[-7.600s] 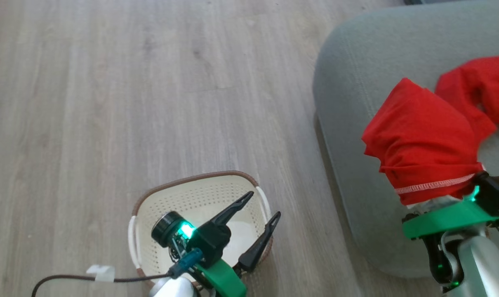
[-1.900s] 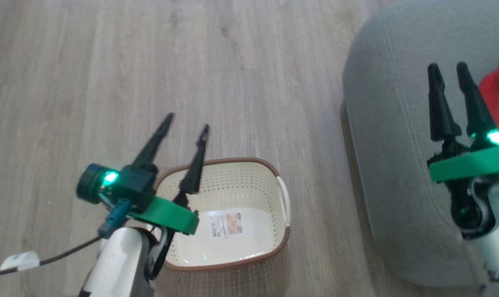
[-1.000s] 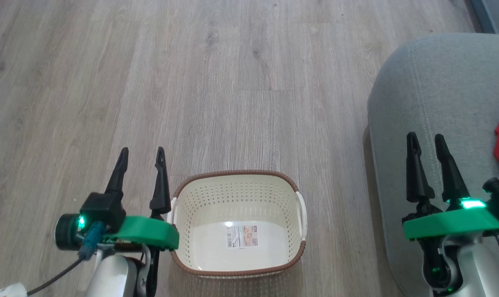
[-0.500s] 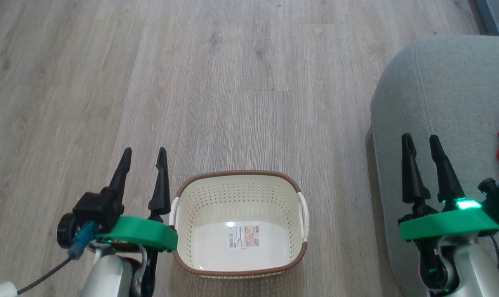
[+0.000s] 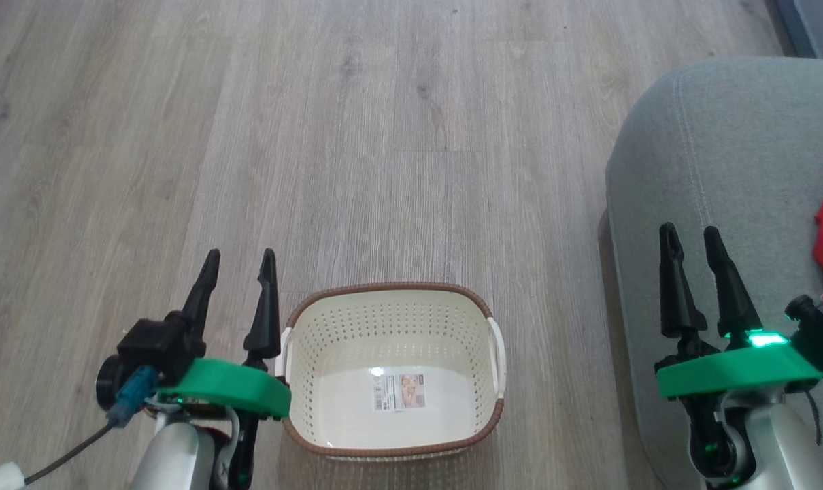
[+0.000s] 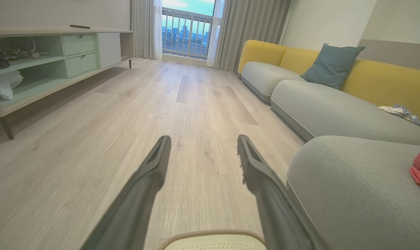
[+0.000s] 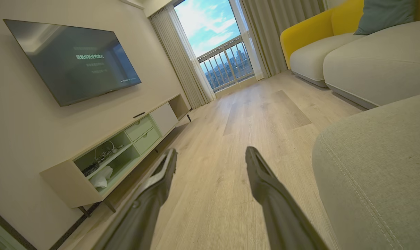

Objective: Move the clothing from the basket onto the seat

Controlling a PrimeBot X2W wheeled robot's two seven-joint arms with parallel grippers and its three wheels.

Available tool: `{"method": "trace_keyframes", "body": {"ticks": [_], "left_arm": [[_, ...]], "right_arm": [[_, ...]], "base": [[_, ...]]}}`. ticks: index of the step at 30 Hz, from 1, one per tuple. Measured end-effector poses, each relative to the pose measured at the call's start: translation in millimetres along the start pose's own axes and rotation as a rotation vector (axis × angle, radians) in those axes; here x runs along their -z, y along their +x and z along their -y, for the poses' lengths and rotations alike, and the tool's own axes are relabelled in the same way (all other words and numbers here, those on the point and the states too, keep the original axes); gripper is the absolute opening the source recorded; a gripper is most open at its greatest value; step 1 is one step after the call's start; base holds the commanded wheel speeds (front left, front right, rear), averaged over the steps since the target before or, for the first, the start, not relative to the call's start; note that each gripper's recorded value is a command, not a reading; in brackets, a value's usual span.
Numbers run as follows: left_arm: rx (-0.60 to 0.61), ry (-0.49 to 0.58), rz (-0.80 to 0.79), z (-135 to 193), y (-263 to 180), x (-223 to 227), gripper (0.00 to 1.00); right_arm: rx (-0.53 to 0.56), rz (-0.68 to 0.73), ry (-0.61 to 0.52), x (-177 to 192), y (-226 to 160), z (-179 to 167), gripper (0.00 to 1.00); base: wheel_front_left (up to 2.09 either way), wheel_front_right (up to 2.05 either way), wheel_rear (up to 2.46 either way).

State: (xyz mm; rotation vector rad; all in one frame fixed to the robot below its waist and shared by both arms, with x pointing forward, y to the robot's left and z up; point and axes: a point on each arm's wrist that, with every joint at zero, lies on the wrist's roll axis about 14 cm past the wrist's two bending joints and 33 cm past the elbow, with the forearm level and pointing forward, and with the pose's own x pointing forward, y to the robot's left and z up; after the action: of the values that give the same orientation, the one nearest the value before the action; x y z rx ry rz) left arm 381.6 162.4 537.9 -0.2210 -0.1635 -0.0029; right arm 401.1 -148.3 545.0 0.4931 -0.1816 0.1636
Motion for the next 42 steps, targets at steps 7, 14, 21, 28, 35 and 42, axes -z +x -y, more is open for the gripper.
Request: {"method": "trace_keyframes", "body": {"ticks": [7, 14, 21, 28, 35, 42], "left_arm": [[-0.015, -0.004, -0.098, -5.3, -13.2, 30.2, 0.00], [-0.048, -0.066, -0.166, -11.1, -24.1, 47.4, 0.00], [-0.058, -0.142, -0.183, -11.9, -24.4, 50.0, 0.00], [-0.079, -0.215, -0.197, -16.3, -24.5, 51.9, 0.00], [-0.098, -0.291, -0.209, -19.2, -24.4, 53.5, 0.00], [-0.108, -0.367, -0.222, -19.6, -24.5, 55.5, 0.00]], "right_arm": [[0.052, -0.081, 0.003, 24.2, -13.2, 15.3, 0.00], [0.098, -0.123, 0.050, 35.5, -25.3, 25.6, 0.00], [0.123, -0.129, 0.106, 36.0, -27.1, 29.9, 0.00], [0.147, -0.134, 0.162, 36.2, -28.5, 34.1, 0.00], [0.175, -0.135, 0.218, 36.2, -30.4, 39.6, 0.00], [0.202, -0.130, 0.275, 35.1, -32.3, 45.1, 0.00]], "base": [[0.00, 0.00, 0.00], [0.00, 0.00, 0.00], [0.00, 0.00, 0.00], [0.00, 0.00, 0.00], [0.00, 0.00, 0.00], [0.00, 0.00, 0.00]]}}
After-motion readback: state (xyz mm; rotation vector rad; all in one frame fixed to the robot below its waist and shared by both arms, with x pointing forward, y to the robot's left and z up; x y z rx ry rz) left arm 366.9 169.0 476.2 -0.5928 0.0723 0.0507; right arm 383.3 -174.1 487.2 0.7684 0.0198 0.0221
